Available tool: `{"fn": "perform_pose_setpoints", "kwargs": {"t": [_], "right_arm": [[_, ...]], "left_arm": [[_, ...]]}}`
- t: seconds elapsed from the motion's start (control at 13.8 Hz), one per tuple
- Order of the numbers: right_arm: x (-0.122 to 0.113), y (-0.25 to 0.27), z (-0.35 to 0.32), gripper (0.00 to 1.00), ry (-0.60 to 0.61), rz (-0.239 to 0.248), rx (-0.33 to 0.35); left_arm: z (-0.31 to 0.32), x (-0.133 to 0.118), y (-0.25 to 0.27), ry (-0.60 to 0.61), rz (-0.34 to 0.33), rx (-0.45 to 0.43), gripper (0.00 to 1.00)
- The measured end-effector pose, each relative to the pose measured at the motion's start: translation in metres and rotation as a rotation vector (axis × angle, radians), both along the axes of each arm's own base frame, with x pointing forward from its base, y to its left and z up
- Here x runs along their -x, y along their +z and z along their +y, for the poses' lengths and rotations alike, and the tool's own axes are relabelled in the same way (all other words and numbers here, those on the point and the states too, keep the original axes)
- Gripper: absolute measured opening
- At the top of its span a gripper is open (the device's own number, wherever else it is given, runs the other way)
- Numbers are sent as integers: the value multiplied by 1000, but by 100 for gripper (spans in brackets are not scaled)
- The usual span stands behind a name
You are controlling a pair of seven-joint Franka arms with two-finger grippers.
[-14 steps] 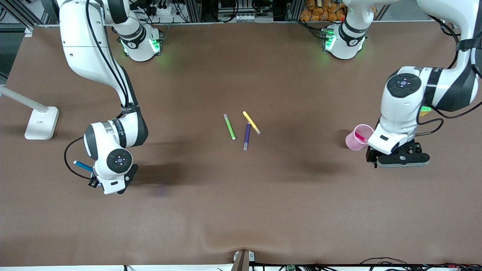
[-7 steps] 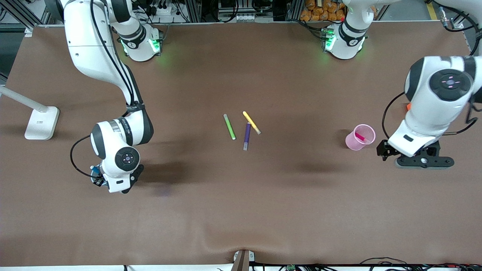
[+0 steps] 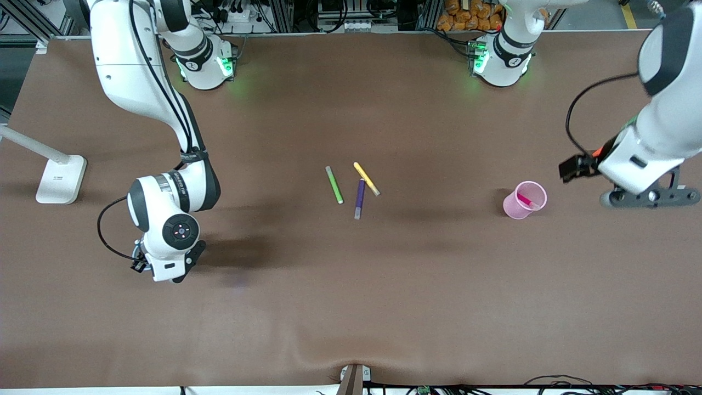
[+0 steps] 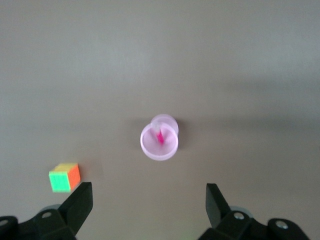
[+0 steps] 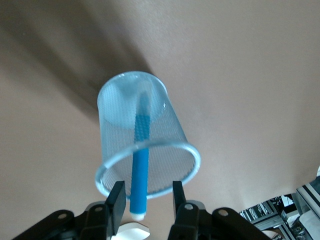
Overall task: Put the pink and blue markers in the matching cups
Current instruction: 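Release the pink marker into the pink cup and raise the left gripper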
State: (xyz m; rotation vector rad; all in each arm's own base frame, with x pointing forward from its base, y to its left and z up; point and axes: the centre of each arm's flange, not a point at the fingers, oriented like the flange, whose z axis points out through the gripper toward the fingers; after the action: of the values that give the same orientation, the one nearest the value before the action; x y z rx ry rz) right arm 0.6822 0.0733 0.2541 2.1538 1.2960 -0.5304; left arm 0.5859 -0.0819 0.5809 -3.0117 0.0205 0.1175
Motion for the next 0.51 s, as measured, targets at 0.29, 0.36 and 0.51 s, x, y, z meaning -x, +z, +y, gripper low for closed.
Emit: {"fn": "perform_pose_setpoints", "kwargs": {"t": [0.29, 0.36, 0.51], "right_arm": [[-1, 66, -3, 62, -67, -64, -9], [1, 83, -3, 73, -106, -89, -10], [7, 107, 2, 93, -173, -129, -20]], "left_arm": [[11, 38, 41, 30, 53, 63, 100], [21, 45, 48, 22, 62, 82, 100], [43, 54, 56, -12, 68, 106, 100]]}}
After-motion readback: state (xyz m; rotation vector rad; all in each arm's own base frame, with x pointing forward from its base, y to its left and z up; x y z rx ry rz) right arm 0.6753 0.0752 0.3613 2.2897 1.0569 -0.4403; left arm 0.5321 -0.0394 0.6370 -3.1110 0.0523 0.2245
